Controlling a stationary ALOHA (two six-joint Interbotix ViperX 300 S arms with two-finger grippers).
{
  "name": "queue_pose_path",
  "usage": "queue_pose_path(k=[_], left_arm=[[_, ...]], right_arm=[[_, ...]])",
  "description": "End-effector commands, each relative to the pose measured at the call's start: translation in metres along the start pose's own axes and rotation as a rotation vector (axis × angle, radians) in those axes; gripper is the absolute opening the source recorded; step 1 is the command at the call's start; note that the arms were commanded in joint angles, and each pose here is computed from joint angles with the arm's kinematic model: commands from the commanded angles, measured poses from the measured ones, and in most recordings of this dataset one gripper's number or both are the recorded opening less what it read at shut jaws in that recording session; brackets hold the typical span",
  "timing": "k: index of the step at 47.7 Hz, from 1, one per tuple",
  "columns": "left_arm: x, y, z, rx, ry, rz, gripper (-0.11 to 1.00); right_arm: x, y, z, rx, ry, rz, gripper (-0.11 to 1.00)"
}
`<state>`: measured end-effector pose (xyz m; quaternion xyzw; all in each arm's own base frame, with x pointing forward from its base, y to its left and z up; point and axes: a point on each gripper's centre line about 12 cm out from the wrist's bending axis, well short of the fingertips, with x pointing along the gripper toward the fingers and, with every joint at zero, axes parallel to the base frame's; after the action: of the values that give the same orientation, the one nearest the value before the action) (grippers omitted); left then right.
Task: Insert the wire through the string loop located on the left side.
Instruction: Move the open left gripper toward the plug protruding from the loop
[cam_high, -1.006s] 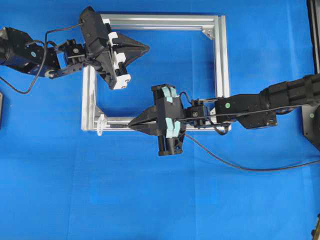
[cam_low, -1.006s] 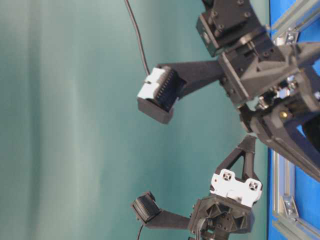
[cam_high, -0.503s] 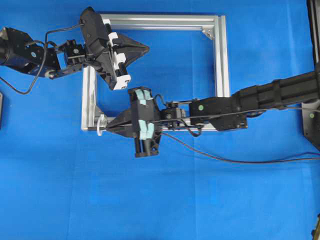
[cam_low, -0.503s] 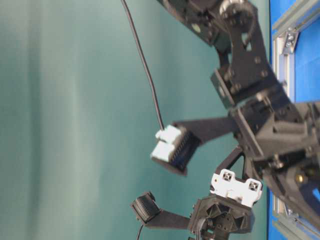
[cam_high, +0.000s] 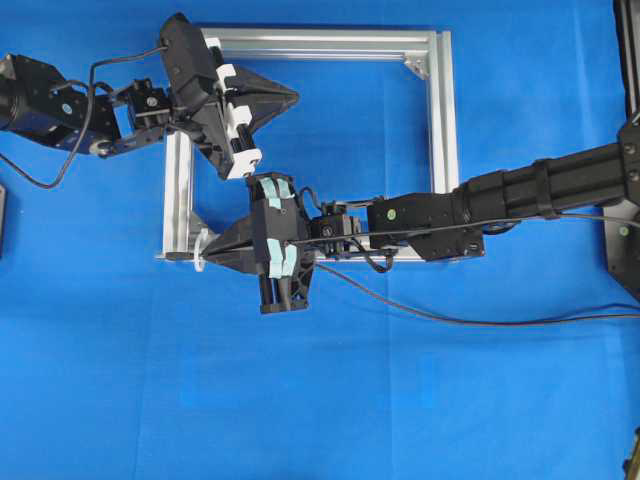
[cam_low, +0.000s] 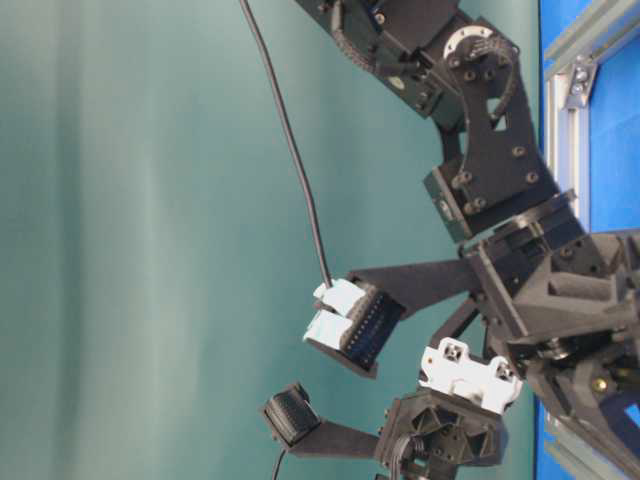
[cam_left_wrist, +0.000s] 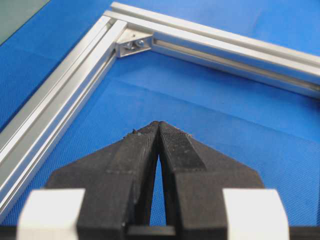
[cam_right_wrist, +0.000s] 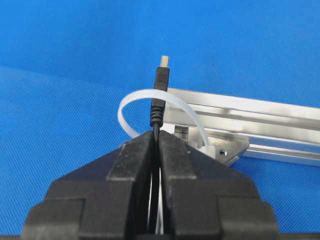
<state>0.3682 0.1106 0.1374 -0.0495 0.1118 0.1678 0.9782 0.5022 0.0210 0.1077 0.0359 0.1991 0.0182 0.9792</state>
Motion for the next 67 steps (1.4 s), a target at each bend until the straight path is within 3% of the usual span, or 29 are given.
queue_pose_path(k=[1, 12, 40, 54, 60, 67], left_arm=[[-0.001, -0.003, 0.019, 0.002, -0.056, -0.011, 0.00], [-0.016, -0.003, 0.015, 0.001, -0.044, -0.012, 0.00], [-0.134, 0.006, -0.014, 0.002, -0.006, -0.010, 0.00], [-0.161, 0.009, -0.028, -0.001, 0.057, -0.009, 0.00], [-0.164, 0.003, -0.028, 0.000, 0.067, -0.038, 0.00], [-0.171, -0.018, -0.030, 0.022, 0.072, -0.136, 0.00]], right_arm=[[-0.002, -0.002, 0.019, 0.003, -0.045, -0.002, 0.02], [-0.002, -0.002, 0.017, 0.003, -0.042, -0.002, 0.02], [-0.003, -0.002, 0.016, 0.005, -0.031, -0.003, 0.02], [-0.002, -0.002, 0.016, 0.006, -0.034, -0.004, 0.02], [-0.003, -0.002, 0.017, 0.006, -0.036, -0.004, 0.02], [-0.002, -0.002, 0.017, 0.008, -0.037, -0.004, 0.02]])
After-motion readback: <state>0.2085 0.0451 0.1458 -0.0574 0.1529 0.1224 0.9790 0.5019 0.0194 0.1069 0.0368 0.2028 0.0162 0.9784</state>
